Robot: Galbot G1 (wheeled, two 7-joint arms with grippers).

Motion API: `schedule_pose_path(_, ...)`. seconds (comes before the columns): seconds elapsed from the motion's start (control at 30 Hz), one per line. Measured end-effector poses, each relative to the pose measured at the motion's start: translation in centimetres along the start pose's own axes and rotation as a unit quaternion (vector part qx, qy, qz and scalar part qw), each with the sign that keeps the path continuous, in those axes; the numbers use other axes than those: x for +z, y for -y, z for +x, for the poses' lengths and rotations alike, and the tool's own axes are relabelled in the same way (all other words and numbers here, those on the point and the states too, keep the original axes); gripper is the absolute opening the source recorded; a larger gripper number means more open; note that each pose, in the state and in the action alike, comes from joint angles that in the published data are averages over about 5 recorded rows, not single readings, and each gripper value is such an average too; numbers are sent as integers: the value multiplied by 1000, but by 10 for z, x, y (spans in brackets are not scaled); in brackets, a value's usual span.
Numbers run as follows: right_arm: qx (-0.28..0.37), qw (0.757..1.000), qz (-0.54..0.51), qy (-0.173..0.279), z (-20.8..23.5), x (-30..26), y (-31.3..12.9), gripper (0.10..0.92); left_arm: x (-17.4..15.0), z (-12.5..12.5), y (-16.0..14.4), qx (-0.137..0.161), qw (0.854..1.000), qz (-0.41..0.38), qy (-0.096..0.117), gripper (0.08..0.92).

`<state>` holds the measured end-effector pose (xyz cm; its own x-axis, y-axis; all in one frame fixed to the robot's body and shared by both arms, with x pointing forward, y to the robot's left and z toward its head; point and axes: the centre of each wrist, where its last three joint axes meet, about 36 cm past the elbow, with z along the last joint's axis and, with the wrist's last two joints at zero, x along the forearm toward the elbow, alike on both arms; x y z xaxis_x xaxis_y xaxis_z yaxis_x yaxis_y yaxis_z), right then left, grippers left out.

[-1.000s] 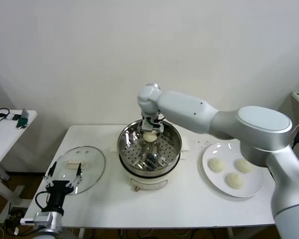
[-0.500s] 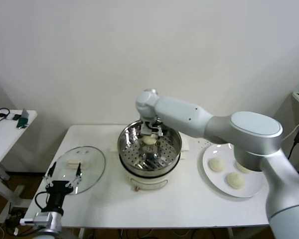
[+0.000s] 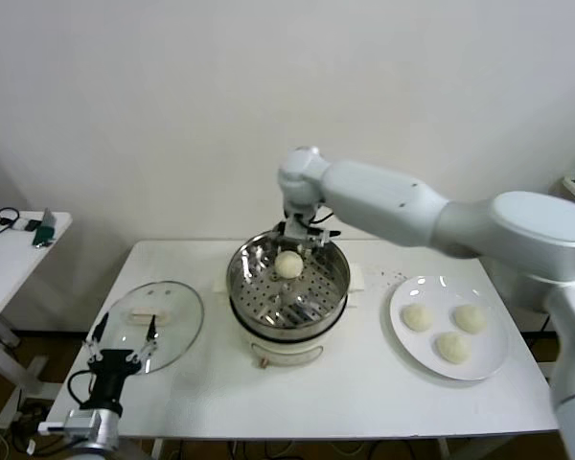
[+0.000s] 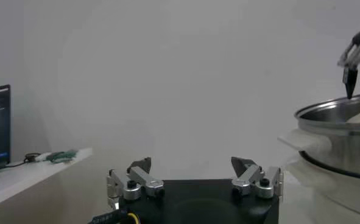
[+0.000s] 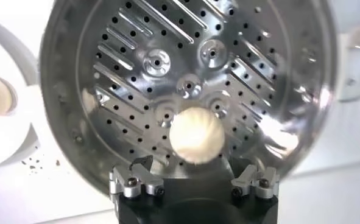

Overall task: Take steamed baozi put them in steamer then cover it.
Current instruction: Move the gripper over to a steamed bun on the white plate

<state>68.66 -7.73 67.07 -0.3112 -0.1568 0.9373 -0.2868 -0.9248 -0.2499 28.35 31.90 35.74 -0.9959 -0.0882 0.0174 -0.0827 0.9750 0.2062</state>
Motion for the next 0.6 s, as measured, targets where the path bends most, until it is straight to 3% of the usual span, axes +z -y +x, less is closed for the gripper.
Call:
schedule_pose_path(0.23,36,985,-167,0,35,19,-83,823,-2,3,4,5,1000,1,2,823)
schedule_pose_path(0.6,-1,900,-436,14,39,32,-234,823,-3,6,5,10,1000,1,4,823)
